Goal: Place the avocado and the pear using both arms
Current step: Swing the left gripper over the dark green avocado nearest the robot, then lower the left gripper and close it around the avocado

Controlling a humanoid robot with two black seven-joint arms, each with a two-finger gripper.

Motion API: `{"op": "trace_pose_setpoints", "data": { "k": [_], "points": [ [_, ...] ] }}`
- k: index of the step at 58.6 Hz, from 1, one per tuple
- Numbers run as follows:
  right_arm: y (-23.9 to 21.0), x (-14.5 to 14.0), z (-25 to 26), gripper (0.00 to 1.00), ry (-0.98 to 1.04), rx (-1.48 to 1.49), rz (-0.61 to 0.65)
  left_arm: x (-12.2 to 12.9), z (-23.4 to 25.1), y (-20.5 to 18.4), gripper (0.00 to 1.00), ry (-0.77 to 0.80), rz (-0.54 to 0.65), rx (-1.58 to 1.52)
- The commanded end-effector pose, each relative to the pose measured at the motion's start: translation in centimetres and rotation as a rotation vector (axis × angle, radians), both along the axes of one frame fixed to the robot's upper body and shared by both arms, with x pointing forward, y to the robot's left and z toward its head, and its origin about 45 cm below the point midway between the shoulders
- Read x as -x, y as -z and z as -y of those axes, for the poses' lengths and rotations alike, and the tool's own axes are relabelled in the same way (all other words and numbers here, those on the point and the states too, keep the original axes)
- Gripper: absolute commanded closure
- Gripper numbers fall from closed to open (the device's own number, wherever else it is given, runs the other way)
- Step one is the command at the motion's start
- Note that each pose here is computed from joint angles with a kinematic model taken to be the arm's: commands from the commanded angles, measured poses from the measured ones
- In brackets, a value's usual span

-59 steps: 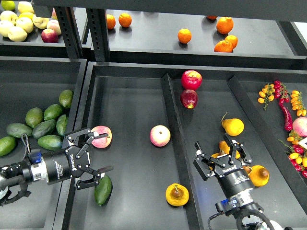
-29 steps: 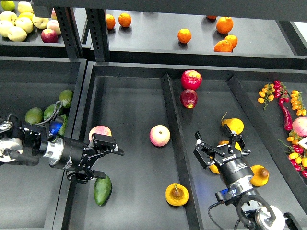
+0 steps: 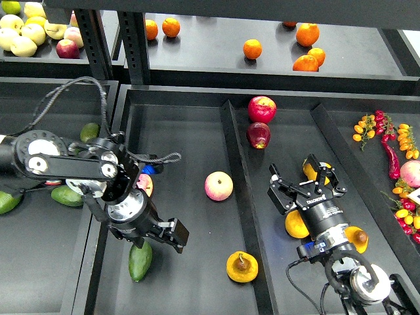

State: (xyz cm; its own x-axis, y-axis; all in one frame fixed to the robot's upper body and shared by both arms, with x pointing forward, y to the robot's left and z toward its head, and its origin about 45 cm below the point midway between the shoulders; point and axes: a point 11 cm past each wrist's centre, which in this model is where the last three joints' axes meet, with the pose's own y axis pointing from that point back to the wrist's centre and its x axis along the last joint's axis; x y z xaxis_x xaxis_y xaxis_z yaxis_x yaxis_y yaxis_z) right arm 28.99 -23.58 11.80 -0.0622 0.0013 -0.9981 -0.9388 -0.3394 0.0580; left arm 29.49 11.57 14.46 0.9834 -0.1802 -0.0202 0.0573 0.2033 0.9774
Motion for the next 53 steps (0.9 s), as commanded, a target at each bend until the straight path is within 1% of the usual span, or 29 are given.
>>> {"op": "trace_pose_setpoints", "data": {
  "k": [1, 5, 8, 14, 23, 37, 48, 53],
  "points": [
    [0.1, -0.2, 0.0, 0.0, -0.001, 0.002, -0.004, 0.7, 1.1, 1.5, 0.01, 0.028, -0.021, -0.052],
    [0.2, -0.1, 0.0, 0.0, -0.001, 0.002, -0.007, 0.8, 1.4, 2.0, 0.01, 0.023, -0.031, -0.069],
    [0.2, -0.1, 0.1, 0.0, 0.001, 0.002, -0.006, 0.3, 1.7, 2.0, 0.01, 0.013, -0.022, -0.08],
    [0.1, -0.1, 0.1, 0.0, 0.003, 0.002, -0.003, -0.2, 1.0, 2.2, 0.01, 0.009, -0.006, -0.11],
    [0.2, -0.1, 0.1, 0.0, 0.001, 0.002, -0.003, -0.3, -0.2, 3.1, 0.01, 0.003, -0.005, -0.15],
    [0.2, -0.1, 0.0, 0.0, 0.0, 0.0, -0.003, -1.4, -1.0, 3.2, 0.01, -0.019, 0.023, -0.175],
    [0.2, 0.0, 0.0, 0.0, -0.001, 0.0, -0.005, -2.7, -1.6, 3.8, 0.01, -0.085, 0.041, -0.18],
    [0.2, 0.0, 0.0, 0.0, -0.001, 0.0, -0.004, -2.5, -2.1, 4.7, 0.01, -0.105, 0.029, -0.185]
  ]
}}
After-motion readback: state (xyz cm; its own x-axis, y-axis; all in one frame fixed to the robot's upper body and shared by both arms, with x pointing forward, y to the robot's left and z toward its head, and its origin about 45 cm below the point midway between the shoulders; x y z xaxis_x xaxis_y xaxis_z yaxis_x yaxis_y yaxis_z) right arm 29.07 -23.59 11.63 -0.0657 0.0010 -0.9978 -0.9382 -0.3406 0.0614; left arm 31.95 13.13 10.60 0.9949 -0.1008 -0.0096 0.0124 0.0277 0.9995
